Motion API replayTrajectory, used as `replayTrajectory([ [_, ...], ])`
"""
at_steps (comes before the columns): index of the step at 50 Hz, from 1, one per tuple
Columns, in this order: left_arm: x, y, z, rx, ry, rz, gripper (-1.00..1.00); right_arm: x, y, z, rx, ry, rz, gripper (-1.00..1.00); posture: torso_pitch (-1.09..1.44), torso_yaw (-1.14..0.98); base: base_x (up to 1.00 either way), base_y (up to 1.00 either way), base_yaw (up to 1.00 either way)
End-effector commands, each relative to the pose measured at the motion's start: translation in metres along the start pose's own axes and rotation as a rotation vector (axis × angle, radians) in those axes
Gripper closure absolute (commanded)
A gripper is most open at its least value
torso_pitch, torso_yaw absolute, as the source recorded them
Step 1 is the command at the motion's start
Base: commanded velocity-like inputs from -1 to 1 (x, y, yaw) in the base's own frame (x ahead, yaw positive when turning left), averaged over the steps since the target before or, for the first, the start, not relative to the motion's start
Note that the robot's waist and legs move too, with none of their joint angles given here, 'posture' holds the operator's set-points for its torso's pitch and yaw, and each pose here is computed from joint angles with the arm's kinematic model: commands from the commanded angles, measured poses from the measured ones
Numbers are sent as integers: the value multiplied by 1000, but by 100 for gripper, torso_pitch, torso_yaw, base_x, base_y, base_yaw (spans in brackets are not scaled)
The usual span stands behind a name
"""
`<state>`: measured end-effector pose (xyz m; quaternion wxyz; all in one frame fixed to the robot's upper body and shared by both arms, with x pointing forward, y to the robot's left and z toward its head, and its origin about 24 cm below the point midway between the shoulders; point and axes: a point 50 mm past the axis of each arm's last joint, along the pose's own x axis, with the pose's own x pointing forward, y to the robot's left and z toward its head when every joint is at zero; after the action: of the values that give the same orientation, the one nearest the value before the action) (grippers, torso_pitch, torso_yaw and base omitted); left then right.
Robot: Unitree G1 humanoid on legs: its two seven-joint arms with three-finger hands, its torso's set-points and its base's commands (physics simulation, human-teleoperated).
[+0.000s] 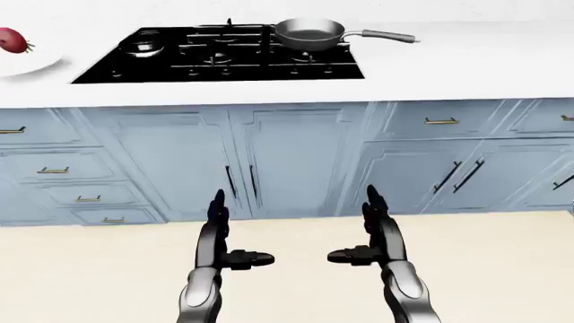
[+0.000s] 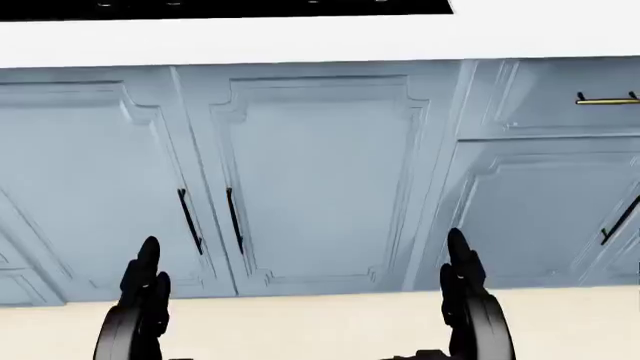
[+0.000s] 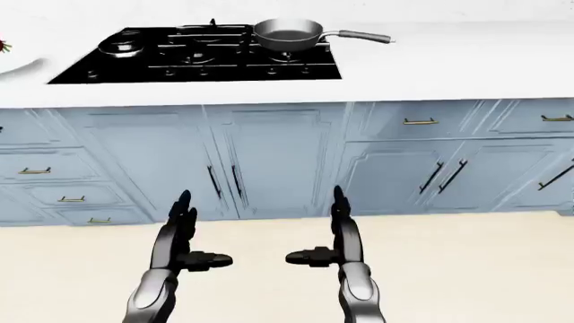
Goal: Pick the beet from the plate and place it in the pan.
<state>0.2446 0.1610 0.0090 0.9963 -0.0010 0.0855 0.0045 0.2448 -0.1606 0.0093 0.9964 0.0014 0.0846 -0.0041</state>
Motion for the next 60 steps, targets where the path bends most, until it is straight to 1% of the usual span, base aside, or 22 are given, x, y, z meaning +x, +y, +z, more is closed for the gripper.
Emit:
replayTrajectory([
  [1,5,-2,31,13,-169,-11,-100,4,1,32,-20,-170,12,-100,0,0,0,0,0],
  [5,4,-3,30,19,-161,-15,-100,2,1,34,-3,-184,18,-100,0,0,0,0,0],
  [13,5,-2,30,21,-163,-10,-100,2,0,35,-11,-190,8,-100,0,0,0,0,0],
  [17,6,-3,29,27,-160,-11,-100,2,0,35,-21,-182,8,-100,0,0,0,0,0],
  [29,6,-4,27,38,-145,-18,-100,2,1,34,-26,-175,14,-100,0,0,0,29,0],
  [60,6,-4,27,44,-143,-21,-100,1,2,34,-33,-176,19,-100,0,0,0,29,0],
])
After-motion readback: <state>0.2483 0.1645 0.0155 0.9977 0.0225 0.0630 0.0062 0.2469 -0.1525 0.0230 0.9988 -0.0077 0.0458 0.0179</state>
